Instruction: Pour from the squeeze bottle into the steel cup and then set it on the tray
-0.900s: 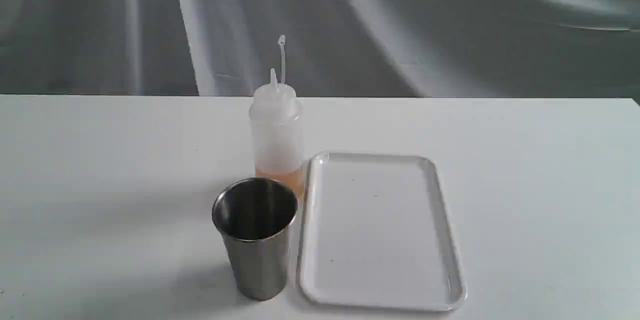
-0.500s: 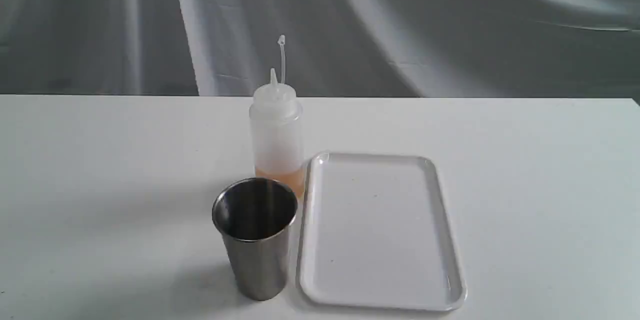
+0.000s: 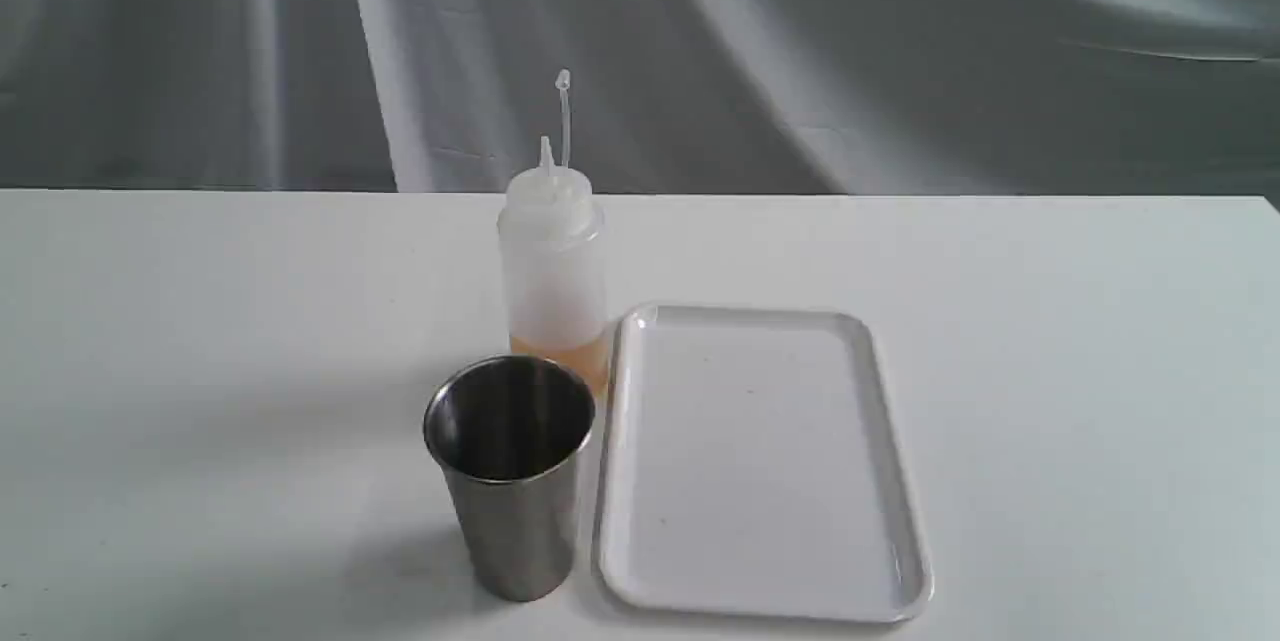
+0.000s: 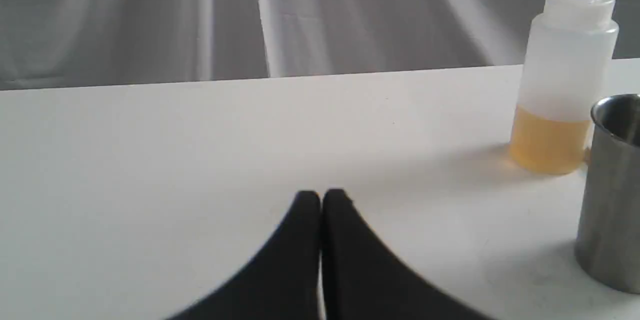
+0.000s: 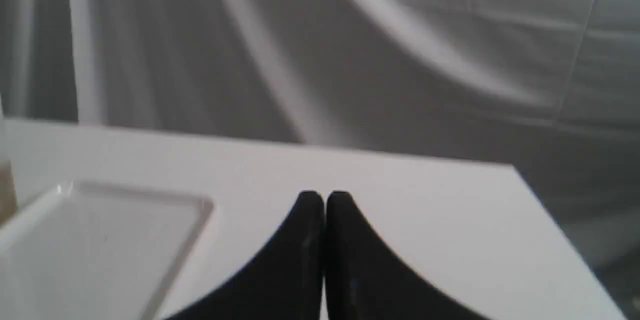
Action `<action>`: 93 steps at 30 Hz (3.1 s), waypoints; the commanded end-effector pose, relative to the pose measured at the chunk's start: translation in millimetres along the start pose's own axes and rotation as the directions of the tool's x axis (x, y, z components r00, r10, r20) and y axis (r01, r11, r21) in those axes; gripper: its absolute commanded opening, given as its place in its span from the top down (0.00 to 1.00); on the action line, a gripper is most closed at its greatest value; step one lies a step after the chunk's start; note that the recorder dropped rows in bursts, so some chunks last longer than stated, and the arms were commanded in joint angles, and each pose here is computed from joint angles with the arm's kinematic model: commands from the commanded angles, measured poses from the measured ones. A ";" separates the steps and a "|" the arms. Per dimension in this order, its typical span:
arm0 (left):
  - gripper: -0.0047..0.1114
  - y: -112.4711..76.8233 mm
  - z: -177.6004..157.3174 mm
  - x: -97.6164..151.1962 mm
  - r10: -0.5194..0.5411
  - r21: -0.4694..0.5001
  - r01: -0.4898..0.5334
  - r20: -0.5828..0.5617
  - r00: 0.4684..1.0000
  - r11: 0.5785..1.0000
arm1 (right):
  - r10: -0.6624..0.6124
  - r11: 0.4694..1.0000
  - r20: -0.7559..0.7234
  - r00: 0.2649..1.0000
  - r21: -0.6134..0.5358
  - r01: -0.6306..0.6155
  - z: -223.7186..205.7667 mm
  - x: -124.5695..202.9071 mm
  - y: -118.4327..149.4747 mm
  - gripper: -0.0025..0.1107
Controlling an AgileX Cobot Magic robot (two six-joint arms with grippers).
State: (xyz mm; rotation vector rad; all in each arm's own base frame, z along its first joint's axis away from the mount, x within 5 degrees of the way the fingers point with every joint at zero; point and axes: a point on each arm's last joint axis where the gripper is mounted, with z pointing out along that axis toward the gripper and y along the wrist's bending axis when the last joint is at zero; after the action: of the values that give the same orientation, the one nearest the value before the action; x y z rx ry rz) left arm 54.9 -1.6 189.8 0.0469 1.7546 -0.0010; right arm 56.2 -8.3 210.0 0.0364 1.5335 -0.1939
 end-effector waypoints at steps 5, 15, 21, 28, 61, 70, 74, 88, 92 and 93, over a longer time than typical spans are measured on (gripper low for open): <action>0.96 0.1 0.2 0.7 -0.005 -0.001 0.005 0.006 1.000 1.000 | 0.071 0.995 0.408 0.910 0.030 -0.091 -8.3 -35.7 -5.5 0.98; 0.96 0.1 0.2 0.7 -0.005 -0.001 0.005 0.006 1.000 1.000 | 0.531 0.833 0.623 0.574 -0.257 -0.491 -24.1 -58.6 -14.1 0.98; 0.96 0.1 0.2 0.7 -0.007 -0.001 0.007 0.006 1.000 1.000 | 0.740 0.667 0.500 0.450 -0.452 -0.592 -24.1 -59.7 -8.1 0.98; 0.96 0.1 0.2 0.7 -0.007 -0.001 0.007 0.006 1.000 1.000 | 0.726 0.682 0.326 0.606 -0.453 -0.574 -25.5 -91.8 4.1 0.98; 0.96 0.1 0.2 0.7 -0.005 -0.001 0.005 0.006 1.000 1.000 | 0.474 0.827 -0.026 0.880 -0.331 -0.455 148.9 -207.4 33.5 0.98; 0.96 0.1 0.2 0.7 -0.007 -0.001 0.007 0.006 1.000 1.000 | 0.279 0.917 -0.252 0.927 -0.218 -0.335 198.3 -198.8 80.6 0.98; 0.96 0.1 0.2 0.7 -0.007 -0.001 0.007 0.006 1.000 1.000 | 0.293 0.898 -0.233 0.927 -0.267 -0.351 203.5 -200.8 87.5 0.98; 0.96 0.1 0.2 0.7 -0.006 -0.001 0.006 0.006 1.000 1.000 | 0.347 0.872 -0.255 0.902 -0.266 -0.411 228.7 -178.7 84.3 0.98; 0.96 0.1 0.2 0.7 -0.008 -0.001 0.008 0.006 1.000 1.000 | 0.404 0.853 -0.213 0.890 -0.262 -0.450 246.2 -155.8 78.2 0.98; 0.96 0.1 0.2 0.7 -0.008 -0.001 0.008 0.006 1.000 1.000 | 0.395 0.862 -0.197 0.897 -0.259 -0.436 249.2 -151.1 76.5 0.98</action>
State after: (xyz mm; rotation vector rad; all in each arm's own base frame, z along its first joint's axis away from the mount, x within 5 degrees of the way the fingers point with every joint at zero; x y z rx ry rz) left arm 54.9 -1.6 189.8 0.0469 1.7546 -0.0010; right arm 305.4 51.5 369.1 0.1442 1.6745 0.4155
